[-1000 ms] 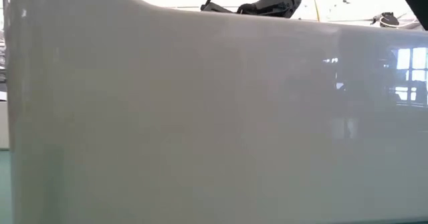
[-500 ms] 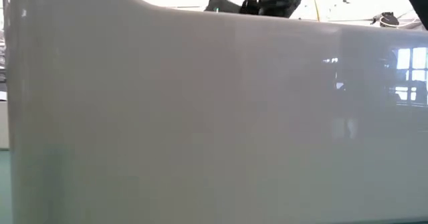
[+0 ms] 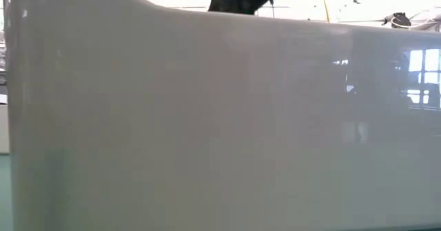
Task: Sort & place blocks by color
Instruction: Put the top purple block into the gray bin
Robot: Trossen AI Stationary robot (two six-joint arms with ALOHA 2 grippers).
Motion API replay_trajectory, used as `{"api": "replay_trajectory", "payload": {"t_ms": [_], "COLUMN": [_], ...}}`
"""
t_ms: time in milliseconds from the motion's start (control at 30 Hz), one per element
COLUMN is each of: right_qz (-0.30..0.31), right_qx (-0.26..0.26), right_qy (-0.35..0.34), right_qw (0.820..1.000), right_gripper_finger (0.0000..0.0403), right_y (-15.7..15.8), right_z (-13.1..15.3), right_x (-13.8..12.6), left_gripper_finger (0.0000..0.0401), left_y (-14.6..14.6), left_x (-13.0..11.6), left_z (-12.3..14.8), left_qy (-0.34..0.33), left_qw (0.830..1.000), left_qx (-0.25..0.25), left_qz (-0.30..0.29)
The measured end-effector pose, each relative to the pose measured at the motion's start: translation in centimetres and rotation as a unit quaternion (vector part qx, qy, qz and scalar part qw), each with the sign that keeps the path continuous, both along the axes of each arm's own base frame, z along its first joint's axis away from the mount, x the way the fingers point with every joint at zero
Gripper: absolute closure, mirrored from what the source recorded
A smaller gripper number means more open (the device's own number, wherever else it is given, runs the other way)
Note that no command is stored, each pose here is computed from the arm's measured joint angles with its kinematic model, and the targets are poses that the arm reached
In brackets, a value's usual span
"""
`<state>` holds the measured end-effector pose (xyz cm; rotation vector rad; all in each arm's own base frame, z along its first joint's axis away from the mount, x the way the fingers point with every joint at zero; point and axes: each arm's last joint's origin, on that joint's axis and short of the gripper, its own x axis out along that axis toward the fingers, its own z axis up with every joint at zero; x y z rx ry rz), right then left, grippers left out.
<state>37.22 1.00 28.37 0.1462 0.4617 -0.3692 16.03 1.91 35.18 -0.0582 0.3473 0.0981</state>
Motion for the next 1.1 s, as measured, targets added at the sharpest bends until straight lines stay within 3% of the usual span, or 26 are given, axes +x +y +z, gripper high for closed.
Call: {"api": "replay_trajectory", "payload": {"t_ms": [333,767,900,1100], "right_qz": [0.081,0.148,0.157,0.163], "right_qx": [-0.082,-0.126,-0.095,0.019], "right_qy": [-0.131,-0.222,-0.209,-0.126], "right_qw": [0.985,0.955,0.960,0.978], "right_gripper_finger": [0.0319,0.0319,0.0319,0.0319], "right_y": [3.3,7.6,8.5,9.7], "right_z": [6.6,8.7,8.3,6.2], "right_x": [-2.8,-3.6,-3.8,-4.5], "left_gripper_finger": [0.0270,0.0270,0.0270,0.0270], "left_y": [0.2,0.2,0.2,0.2], "left_x": [0.0,0.0,0.0,0.0], "left_z": [0.0,0.1,0.1,0.1], "left_qy": [-0.006,-0.016,-0.016,-0.017], "left_qw": [0.998,0.993,0.993,0.993], "left_qx": [-0.029,-0.084,-0.085,-0.090], "left_qz": [0.055,0.076,0.076,0.078]}}
